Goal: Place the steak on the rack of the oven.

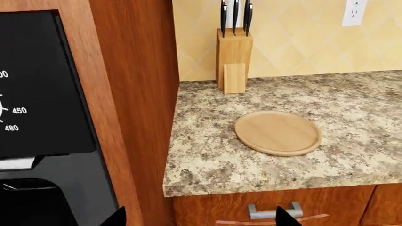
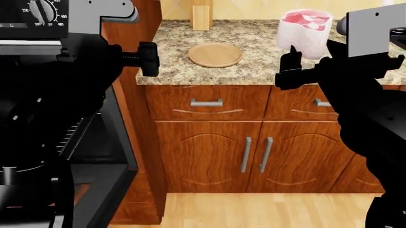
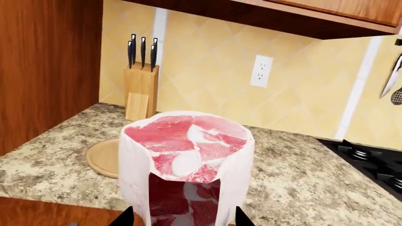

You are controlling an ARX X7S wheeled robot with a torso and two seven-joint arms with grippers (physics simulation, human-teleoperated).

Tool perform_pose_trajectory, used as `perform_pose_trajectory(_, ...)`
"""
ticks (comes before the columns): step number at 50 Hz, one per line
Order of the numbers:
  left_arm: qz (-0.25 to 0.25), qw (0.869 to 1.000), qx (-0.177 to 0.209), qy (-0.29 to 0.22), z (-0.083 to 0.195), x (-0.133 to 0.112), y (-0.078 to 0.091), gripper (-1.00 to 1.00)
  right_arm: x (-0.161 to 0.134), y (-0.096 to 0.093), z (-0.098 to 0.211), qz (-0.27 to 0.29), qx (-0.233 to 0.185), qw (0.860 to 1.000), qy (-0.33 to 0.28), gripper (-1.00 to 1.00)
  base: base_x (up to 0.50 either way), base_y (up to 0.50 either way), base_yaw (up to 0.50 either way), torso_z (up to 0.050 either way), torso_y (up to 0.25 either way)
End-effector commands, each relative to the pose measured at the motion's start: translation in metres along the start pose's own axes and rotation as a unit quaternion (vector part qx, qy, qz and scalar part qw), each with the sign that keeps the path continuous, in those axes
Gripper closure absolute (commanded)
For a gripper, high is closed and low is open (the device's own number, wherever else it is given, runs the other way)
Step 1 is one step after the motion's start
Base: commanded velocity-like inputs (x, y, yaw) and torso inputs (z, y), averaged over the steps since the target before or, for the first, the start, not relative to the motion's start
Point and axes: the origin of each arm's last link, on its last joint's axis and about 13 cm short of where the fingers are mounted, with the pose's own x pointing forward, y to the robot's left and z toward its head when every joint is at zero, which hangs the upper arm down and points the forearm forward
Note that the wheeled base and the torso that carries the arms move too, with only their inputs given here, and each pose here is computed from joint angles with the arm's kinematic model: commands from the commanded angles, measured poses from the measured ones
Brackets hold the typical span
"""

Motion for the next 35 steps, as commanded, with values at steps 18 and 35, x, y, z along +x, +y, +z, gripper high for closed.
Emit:
perform_pose_trajectory(18, 0.002, 1.000, -0.003, 0.000, -0.0022, -0.0005, 0.0028, -1.00, 0.0002, 0.0026, 0.0027, -0.003, -0.020, 1.000, -0.007, 1.00, -0.02, 0.16, 0.00, 0.000, 0.000)
perform_pose_trajectory(35, 0.004, 1.000, -0.006, 0.000, -0.0043, -0.0018, 0.0044, -1.00, -0.0073, 0.0058, 0.0041, 0.006, -0.021, 1.000, -0.014, 1.00, -0.01, 0.50, 0.00, 0.000, 0.000)
